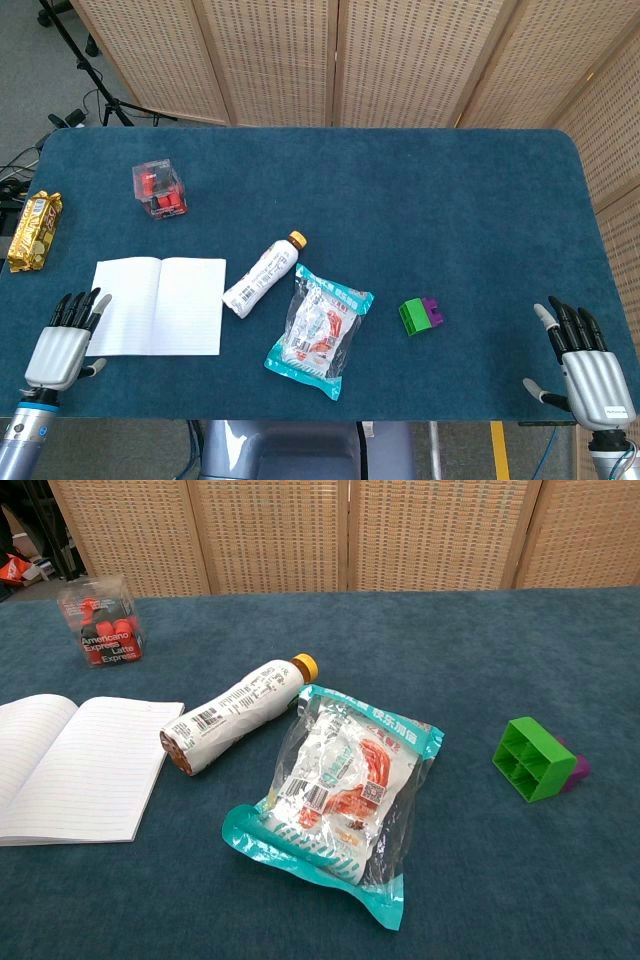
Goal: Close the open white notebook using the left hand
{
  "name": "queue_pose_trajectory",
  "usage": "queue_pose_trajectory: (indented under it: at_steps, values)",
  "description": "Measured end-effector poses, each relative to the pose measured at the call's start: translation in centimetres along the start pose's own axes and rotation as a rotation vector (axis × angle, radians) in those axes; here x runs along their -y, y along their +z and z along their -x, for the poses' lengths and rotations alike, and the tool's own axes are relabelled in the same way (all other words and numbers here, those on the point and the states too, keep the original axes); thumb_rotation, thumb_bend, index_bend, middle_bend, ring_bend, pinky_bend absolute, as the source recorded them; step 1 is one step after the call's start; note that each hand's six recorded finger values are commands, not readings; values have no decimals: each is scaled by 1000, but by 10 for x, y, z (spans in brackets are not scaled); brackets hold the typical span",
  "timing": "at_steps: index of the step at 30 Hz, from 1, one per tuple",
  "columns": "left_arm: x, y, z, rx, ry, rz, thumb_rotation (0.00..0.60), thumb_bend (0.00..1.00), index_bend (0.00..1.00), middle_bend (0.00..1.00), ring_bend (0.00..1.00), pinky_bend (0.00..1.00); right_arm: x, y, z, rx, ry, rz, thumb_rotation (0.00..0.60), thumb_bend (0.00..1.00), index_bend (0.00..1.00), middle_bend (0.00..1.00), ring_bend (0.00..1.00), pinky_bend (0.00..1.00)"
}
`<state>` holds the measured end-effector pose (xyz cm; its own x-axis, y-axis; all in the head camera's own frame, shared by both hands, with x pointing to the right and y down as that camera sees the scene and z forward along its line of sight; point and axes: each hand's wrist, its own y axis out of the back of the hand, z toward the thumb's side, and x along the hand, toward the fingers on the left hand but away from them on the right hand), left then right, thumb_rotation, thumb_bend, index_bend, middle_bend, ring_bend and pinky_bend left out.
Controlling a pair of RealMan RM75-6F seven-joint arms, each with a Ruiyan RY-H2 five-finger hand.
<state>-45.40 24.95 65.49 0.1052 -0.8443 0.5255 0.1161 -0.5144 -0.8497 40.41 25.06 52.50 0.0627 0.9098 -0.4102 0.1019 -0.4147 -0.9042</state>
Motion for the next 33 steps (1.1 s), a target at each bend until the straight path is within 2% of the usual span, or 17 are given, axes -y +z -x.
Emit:
queue_pose_trajectory:
  at_steps: [10, 33]
  values:
    - [8, 7, -5, 4, -14, 3, 600, 0, 0, 0, 0, 0, 0, 0, 0, 1, -2, 2, 600, 0, 0, 0, 0, 0]
    - [13, 4, -7, -4, -13, -9, 600, 0, 0, 0, 0, 0, -2, 0, 0, 1, -10, 6, 600, 0, 0, 0, 0, 0]
